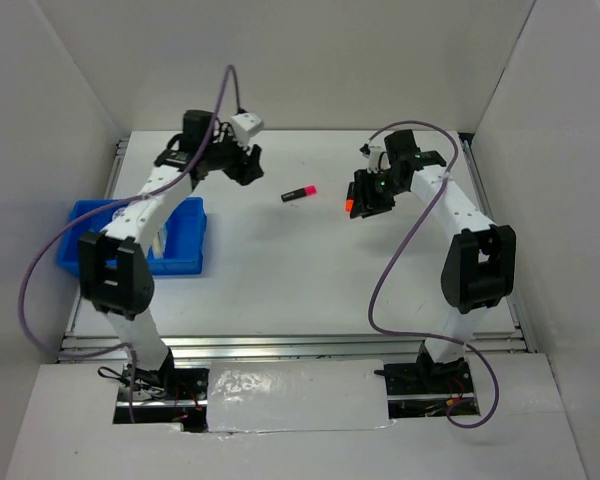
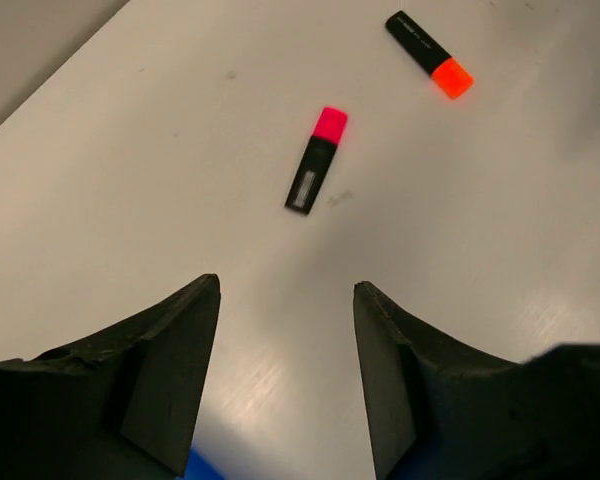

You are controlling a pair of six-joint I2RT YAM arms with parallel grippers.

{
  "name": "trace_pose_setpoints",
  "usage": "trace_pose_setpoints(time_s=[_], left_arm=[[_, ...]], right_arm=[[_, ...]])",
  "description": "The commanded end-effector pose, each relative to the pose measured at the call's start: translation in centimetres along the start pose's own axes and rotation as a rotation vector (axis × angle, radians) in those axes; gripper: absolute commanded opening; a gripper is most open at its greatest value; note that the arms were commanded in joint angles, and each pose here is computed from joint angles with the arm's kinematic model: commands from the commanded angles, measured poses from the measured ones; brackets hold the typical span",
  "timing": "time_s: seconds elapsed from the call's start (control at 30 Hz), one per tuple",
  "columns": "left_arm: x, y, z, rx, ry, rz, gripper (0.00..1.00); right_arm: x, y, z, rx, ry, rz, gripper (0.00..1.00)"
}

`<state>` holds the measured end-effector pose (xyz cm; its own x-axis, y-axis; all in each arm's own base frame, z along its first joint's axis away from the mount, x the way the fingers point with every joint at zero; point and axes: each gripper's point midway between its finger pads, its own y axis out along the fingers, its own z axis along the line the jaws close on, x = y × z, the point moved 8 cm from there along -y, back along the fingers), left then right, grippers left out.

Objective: Sort the stationery into containers
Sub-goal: Pick up the pen from the center of the board.

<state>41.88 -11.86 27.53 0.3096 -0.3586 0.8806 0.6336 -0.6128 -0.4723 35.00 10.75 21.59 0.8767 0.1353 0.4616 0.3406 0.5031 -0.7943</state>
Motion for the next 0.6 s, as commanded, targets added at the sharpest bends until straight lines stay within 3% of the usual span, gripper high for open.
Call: trace_pose_setpoints(time_s=[0.0,0.03,0.23,0.57], left_arm=[[-1.8,6.1,-0.3,-0.06,-0.001,0.045,0.69],[-0.6,6.9,0.0,-0.062,0.01,0.015,0.7],[-2.2,14.7,0.4,-0.112,-0.054,0.04,0.75],[-4.8,20.3,0.0,-0.182,-0.081,0.07,0.76]], right_arm=[[0.2,-2.0,0.2,-0.022,-0.017,-0.063,0.47],[0.2,-2.1,0.1,-0.026,-0.013,-0.062,0.47],[-0.4,-2.6,-0.6,-0.048,0.008,-0.066,0.47],[-1.1,-3.1,-1.2,-0.063,0.028,-0.064,0.46]])
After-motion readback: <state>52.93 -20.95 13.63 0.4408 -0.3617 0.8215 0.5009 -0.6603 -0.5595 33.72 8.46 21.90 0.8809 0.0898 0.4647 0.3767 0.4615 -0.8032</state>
